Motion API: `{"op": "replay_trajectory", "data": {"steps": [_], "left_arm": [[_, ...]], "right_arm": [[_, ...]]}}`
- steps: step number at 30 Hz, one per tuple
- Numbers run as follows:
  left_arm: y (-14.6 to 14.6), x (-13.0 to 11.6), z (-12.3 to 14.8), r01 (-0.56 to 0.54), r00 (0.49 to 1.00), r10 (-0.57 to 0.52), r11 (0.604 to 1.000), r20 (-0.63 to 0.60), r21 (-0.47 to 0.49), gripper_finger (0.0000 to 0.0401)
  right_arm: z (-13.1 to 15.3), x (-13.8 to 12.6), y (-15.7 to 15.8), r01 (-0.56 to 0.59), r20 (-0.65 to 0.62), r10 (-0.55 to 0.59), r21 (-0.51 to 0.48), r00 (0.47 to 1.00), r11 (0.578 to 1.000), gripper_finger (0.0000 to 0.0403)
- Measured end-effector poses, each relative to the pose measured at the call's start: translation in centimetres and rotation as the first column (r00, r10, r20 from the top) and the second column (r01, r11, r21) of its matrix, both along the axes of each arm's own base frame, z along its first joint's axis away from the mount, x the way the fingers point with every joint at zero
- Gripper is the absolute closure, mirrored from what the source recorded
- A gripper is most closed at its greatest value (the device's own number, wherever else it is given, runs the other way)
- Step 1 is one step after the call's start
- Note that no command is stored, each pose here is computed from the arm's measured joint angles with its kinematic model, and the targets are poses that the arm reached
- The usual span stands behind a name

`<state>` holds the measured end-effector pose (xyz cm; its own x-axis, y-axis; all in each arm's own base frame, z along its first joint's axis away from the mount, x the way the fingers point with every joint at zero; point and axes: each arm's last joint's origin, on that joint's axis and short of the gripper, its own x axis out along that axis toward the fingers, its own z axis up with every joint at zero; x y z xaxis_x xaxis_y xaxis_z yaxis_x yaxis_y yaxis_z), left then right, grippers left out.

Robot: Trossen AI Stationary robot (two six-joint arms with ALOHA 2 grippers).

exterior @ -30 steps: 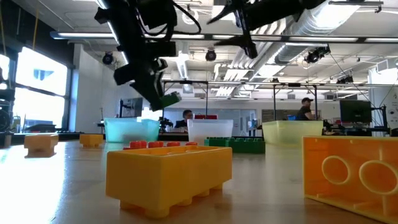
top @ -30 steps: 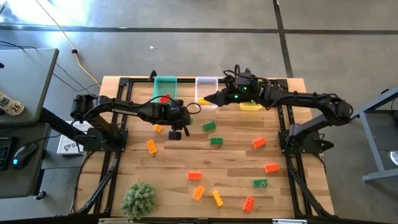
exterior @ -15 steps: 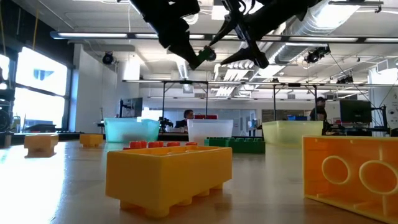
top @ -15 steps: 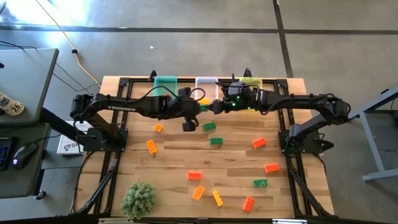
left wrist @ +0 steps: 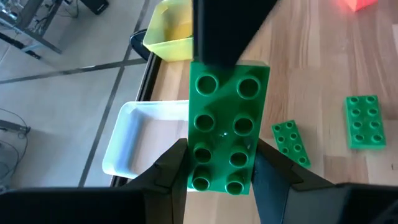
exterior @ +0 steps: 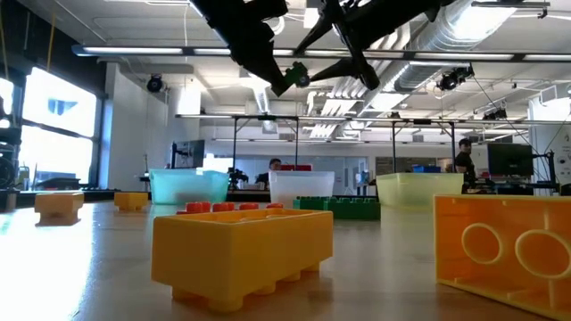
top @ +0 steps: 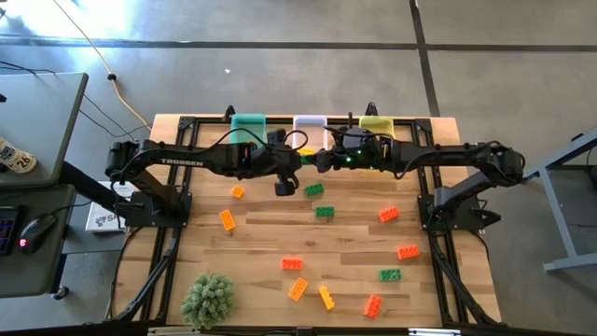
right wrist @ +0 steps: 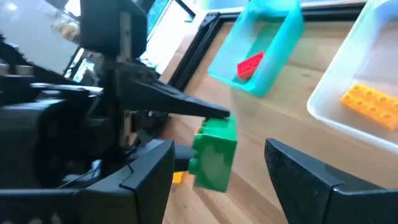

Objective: Sort & place blocks by color
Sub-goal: Put the green game piece into the yellow bin

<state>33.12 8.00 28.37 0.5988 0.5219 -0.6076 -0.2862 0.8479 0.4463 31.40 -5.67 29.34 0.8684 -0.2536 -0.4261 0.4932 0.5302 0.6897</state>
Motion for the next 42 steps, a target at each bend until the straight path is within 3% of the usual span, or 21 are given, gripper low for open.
{"op": "replay_trajectory", "data": {"steps": [6, 9, 14, 17, 22, 31, 37, 42], "left_arm": [[-0.2, 0.2, 0.1, 0.013, 0.999, -0.012, 0.999, 0.04, -0.035, 0.0292], [-0.2, 0.3, 0.2, 0.016, 0.999, -0.013, 0.999, 0.053, -0.047, 0.0292], [-0.2, 0.3, 0.1, 0.007, 0.999, -0.005, 0.999, 0.047, -0.039, 0.029], [-0.1, 0.2, 0.1, -0.004, 0.999, 0.005, 1.0, 0.044, -0.03, 0.0268], [-0.1, 0.2, 0.1, -0.002, 0.999, 0.003, 0.999, 0.048, -0.032, 0.0236], [-0.1, 0.2, 0.2, -0.012, 0.998, 0.014, 0.999, 0.054, -0.04, 0.0229], [0.0, 0.2, 0.1, -0.025, 0.998, 0.027, 0.999, 0.055, -0.04, 0.0228], [0.0, 0.1, 0.1, -0.074, 0.994, 0.08, 0.995, 0.078, -0.072, 0.0228]], "right_arm": [[-1.1, 1.2, 0.3, -0.013, 0.0, 0.013, 0.01, 1.0, 1.0, 0.0166], [-1.6, 1.6, 0.2, -0.007, -0.003, 0.007, 0.023, 1.0, 1.0, 0.0186], [-1.6, 1.8, 0.2, -0.012, 0.004, 0.012, 0.016, 1.0, 1.0, 0.0275], [-1.5, 1.8, 0.2, -0.014, 0.011, 0.014, -0.005, 1.0, 1.0, 0.0329], [-1.6, 1.8, 0.1, -0.043, -0.017, 0.042, -0.06, 0.999, 0.997, 0.033], [-2.9, 0.7, -0.9, -0.027, -0.187, 0.013, -0.072, 0.982, 0.997, 0.033], [-2.9, -1.8, -2.5, 0.012, -0.365, -0.063, -0.141, 0.929, 0.99, 0.033], [-2.6, -4.4, -4.2, 0.053, -0.509, -0.168, -0.233, 0.844, 0.971, 0.033]]}}
